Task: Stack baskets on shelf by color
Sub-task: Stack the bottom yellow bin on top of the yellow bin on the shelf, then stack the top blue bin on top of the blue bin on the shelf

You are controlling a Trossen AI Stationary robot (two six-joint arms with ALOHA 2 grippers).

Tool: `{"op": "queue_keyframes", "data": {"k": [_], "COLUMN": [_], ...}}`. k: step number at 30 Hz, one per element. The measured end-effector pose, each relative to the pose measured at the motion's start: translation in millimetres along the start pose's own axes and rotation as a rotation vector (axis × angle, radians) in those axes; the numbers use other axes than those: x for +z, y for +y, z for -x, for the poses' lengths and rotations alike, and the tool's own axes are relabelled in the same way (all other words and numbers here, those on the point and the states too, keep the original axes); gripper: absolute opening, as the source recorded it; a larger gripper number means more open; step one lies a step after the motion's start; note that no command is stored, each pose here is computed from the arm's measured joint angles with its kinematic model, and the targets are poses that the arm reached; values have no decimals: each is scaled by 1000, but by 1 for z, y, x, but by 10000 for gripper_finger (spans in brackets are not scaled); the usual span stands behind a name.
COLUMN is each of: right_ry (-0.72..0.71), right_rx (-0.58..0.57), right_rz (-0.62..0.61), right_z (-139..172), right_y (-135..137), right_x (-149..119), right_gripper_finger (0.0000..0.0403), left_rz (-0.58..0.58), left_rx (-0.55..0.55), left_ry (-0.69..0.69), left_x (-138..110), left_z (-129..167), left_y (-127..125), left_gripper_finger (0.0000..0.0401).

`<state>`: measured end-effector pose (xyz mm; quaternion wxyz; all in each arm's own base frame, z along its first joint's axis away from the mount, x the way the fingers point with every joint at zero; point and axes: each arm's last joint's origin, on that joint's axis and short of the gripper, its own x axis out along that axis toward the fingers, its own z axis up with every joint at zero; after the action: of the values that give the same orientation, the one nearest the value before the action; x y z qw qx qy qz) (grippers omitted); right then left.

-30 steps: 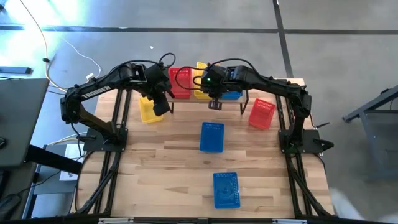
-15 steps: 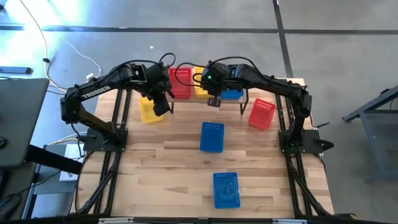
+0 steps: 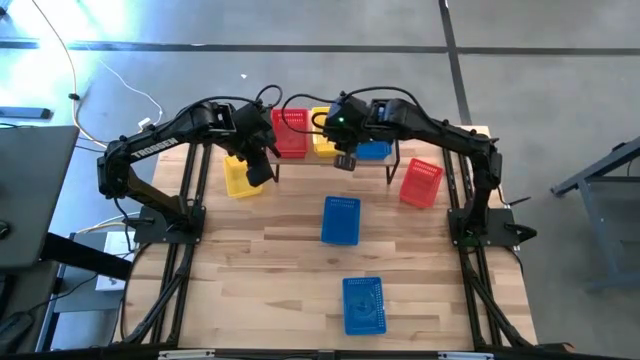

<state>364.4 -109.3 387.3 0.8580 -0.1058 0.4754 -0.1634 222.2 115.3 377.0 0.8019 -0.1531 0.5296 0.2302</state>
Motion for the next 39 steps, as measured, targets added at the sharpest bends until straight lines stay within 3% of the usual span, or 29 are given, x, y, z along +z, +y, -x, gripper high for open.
{"op": "queue_keyframes", "data": {"k": [5, 15, 21, 29, 39], "right_ry": [4, 114, 74, 23, 43], "right_rx": [-6, 2, 9, 6, 59], "right_rz": [-54, -179, -260, -379, -499], "right_z": [1, -29, -30, -6, 39], "right_y": [-5, -8, -3, 5, 41], "right_x": [-2, -20, -15, -5, 3], "right_gripper_finger": [83, 83, 83, 83, 83], "left_rz": [-33, -131, -193, -207, -301], "left_rx": [-26, -54, -62, -78, -107], "left_ry": [1, 1, 0, -7, -49], "left_x": [-1, -4, -5, -6, -9], "left_z": [0, 1, 2, 3, 6], "left_y": [-9, -28, -34, -41, -67], "left_gripper_finger": [131, 131, 131, 131, 131]}}
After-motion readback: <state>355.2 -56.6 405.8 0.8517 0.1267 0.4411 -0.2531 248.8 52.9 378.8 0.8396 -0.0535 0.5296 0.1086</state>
